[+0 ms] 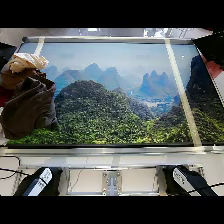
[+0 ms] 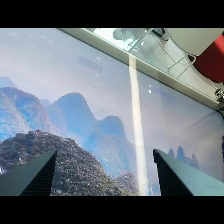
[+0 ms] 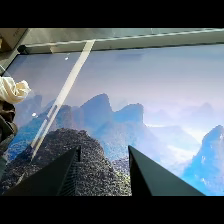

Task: Fold the shirts.

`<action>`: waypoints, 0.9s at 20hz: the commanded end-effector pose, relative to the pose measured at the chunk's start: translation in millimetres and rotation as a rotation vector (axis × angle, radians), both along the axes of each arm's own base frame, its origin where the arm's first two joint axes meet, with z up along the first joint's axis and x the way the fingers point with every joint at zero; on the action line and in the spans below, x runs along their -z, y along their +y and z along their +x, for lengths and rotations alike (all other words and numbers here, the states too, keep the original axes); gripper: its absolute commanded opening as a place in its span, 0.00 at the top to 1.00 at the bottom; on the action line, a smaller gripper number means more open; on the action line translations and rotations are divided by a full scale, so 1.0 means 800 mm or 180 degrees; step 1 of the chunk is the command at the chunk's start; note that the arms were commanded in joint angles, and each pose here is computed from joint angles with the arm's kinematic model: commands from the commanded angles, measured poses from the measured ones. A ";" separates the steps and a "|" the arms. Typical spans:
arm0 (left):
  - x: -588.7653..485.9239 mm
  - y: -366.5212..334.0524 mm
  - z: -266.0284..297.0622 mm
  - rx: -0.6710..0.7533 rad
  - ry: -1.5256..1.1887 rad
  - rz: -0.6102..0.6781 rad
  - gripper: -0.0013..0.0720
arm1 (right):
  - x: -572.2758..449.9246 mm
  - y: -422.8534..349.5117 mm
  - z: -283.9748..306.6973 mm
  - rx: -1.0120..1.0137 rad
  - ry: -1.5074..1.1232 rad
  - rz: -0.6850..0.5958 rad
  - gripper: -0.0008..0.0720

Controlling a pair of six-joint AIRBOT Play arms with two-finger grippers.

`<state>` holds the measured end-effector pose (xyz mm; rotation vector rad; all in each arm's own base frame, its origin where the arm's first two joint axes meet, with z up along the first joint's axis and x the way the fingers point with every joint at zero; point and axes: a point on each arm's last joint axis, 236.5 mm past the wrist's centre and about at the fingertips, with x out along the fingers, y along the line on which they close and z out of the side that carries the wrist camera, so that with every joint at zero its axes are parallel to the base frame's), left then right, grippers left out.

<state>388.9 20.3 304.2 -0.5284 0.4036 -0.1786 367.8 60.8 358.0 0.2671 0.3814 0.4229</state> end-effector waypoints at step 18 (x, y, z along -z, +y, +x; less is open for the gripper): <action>0.004 0.001 0.005 -0.0007 0.0029 -0.0056 0.02 | 0.000 0.000 0.000 -0.0002 -0.0002 -0.0002 0.52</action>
